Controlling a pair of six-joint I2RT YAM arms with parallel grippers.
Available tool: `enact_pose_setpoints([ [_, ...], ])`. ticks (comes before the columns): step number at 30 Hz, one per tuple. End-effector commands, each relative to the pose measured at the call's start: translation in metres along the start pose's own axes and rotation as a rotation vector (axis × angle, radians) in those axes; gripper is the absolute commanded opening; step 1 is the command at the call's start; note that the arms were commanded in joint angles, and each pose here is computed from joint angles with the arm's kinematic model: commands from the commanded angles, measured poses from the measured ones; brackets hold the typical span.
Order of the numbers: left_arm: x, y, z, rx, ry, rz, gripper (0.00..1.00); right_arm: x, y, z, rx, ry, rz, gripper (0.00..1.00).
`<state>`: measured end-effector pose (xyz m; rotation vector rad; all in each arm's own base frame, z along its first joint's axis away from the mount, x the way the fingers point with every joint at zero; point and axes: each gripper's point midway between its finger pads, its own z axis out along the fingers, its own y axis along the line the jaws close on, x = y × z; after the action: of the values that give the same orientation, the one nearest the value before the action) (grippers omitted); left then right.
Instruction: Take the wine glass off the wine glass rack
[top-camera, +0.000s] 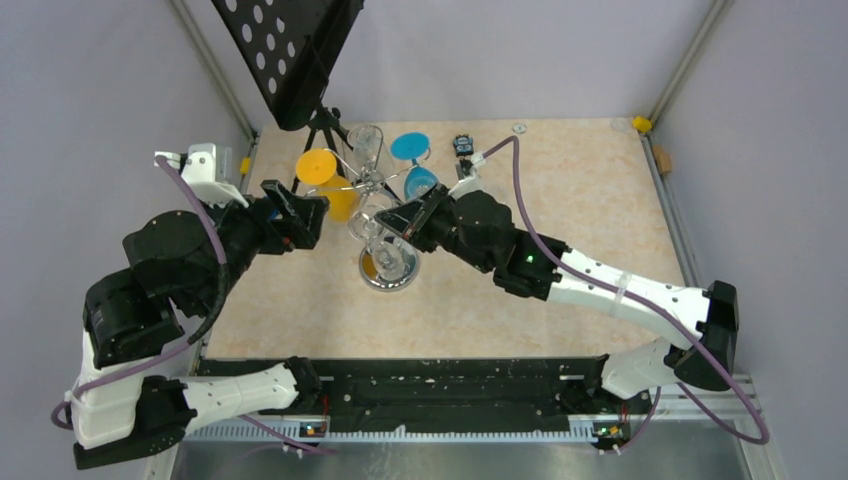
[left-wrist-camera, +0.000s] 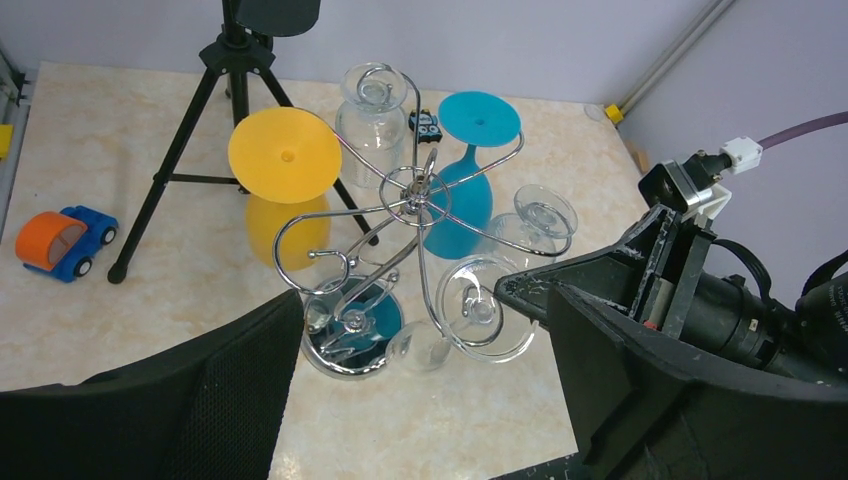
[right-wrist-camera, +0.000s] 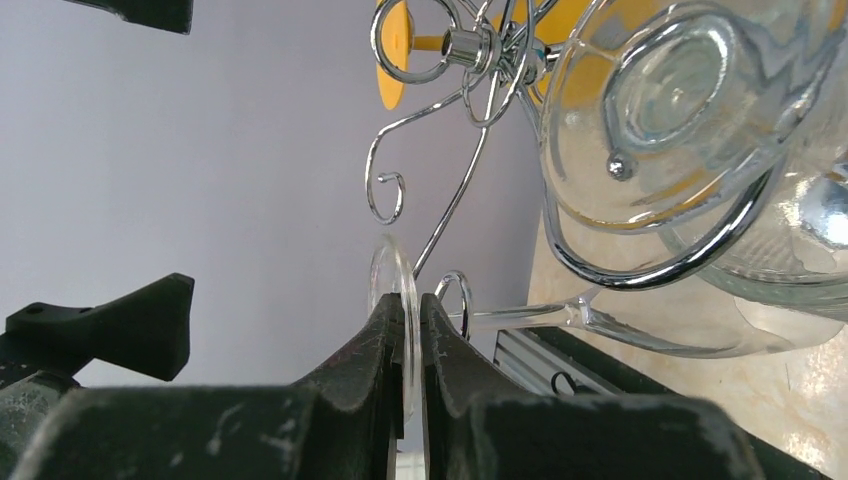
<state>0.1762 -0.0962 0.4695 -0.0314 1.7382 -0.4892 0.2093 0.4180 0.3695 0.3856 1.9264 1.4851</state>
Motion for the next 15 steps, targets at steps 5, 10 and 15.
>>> enact_pose_setpoints([
  [5, -0.008, 0.0, 0.001, -0.017, -0.025, -0.019, 0.94, -0.003, 0.064, -0.019, -0.142, 0.033, 0.016, 0.0],
  [10, -0.014, 0.003, 0.002, -0.037, -0.056, -0.037, 0.93, 0.003, 0.07, -0.013, -0.171, 0.057, 0.022, 0.0],
  [15, -0.018, 0.006, 0.003, -0.055, -0.081, -0.053, 0.93, 0.004, 0.071, -0.004, -0.17, 0.045, -0.008, 0.0],
])
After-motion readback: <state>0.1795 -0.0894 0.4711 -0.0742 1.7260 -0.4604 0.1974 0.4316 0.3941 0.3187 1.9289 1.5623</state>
